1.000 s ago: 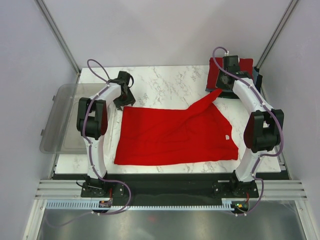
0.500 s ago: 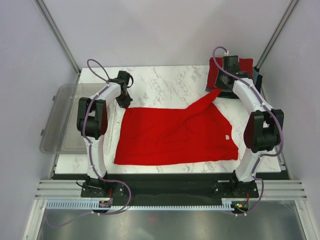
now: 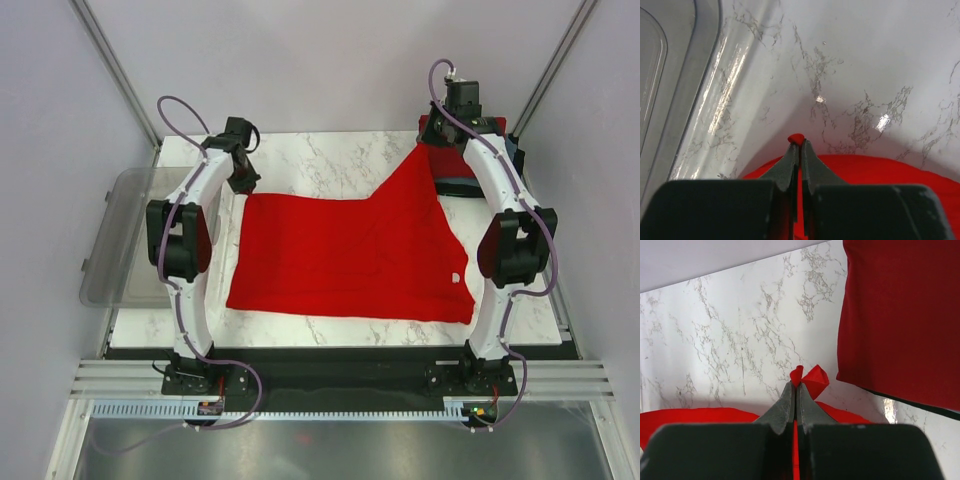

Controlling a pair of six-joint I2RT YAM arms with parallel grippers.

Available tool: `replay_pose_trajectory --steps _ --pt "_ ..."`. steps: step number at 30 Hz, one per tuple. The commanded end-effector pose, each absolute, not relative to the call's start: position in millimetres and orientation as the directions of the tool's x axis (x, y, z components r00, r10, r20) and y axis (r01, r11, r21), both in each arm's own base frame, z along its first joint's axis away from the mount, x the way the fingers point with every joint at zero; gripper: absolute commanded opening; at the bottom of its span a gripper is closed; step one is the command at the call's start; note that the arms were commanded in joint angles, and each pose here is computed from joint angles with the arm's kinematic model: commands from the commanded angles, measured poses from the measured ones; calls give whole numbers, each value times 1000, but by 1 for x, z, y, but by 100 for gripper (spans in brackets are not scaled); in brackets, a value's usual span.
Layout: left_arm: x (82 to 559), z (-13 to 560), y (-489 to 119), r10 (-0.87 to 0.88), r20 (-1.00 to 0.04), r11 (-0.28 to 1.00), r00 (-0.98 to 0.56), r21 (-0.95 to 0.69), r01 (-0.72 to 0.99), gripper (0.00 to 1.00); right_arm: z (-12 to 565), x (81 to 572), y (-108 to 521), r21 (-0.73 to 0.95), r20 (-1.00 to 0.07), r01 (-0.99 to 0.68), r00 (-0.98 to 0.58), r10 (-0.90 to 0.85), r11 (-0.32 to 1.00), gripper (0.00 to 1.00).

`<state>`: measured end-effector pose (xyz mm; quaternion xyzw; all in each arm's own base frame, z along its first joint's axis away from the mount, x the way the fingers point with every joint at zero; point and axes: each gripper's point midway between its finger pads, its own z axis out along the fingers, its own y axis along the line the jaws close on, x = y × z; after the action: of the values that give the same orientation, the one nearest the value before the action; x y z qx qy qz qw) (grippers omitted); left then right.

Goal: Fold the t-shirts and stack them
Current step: Fold the tshirt

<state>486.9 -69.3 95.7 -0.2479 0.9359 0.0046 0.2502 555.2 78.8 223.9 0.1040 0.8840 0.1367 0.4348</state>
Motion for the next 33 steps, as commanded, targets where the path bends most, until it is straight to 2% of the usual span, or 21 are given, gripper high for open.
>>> replay_pose_trajectory --steps 1,12,25,33 --pt "487 128 -58 -453 -518 877 -726 -117 -465 2 235 557 86 352 -748 29 -592 300 935 0" --pt "460 120 -50 -435 -492 882 -754 -65 -467 2 227 516 82 345 -733 31 -615 290 938 0" --pt "426 120 -57 -399 -491 911 -775 -114 -397 2 222 411 74 366 -730 41 -606 314 930 0" --pt "404 108 -57 -387 -481 917 -786 -115 -381 2 187 354 67 371 -699 83 -631 337 925 0"
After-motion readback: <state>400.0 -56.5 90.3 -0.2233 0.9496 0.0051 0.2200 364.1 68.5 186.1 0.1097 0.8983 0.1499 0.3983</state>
